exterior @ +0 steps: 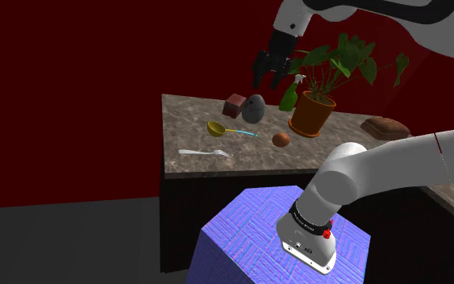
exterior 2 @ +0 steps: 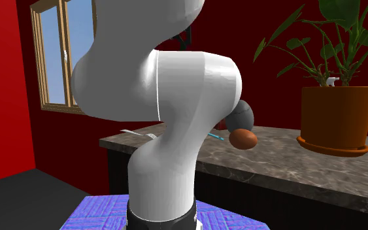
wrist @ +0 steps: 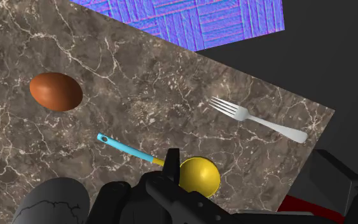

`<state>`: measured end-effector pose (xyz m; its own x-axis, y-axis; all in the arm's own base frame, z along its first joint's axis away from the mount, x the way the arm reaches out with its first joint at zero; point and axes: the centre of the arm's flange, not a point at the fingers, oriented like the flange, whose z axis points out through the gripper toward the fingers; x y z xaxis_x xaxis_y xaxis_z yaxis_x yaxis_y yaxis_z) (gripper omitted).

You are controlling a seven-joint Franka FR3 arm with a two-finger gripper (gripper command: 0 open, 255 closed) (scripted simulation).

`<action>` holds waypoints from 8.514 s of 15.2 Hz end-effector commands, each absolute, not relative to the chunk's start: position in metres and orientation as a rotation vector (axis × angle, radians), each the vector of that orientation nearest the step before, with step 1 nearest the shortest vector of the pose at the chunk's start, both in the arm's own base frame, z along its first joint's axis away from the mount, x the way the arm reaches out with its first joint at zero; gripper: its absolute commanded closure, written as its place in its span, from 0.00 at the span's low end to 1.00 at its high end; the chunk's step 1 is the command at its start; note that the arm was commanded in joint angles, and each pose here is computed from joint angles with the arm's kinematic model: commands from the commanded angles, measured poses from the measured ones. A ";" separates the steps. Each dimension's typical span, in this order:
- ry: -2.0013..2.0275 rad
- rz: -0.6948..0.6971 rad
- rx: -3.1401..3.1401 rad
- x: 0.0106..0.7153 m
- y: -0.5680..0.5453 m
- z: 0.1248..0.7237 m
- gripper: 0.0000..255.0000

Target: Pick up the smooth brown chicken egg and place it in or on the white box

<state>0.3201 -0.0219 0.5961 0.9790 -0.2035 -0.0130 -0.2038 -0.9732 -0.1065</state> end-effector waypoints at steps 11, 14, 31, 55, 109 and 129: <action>-0.161 -0.048 -2.976 0.261 -0.120 0.518 0.00; -0.300 -0.063 -2.950 0.250 -0.152 0.493 0.00; -0.960 -0.133 -2.730 0.247 -0.308 0.350 0.00; -0.960 -0.133 -2.730 0.247 -0.301 0.321 1.00; -0.960 -0.133 -2.730 0.576 -0.351 0.474 1.00; -0.960 -0.133 -2.730 0.576 -0.351 0.403 1.00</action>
<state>0.5759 -0.3517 0.4062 0.7784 0.6045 0.1694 0.6277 -0.7543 -0.1925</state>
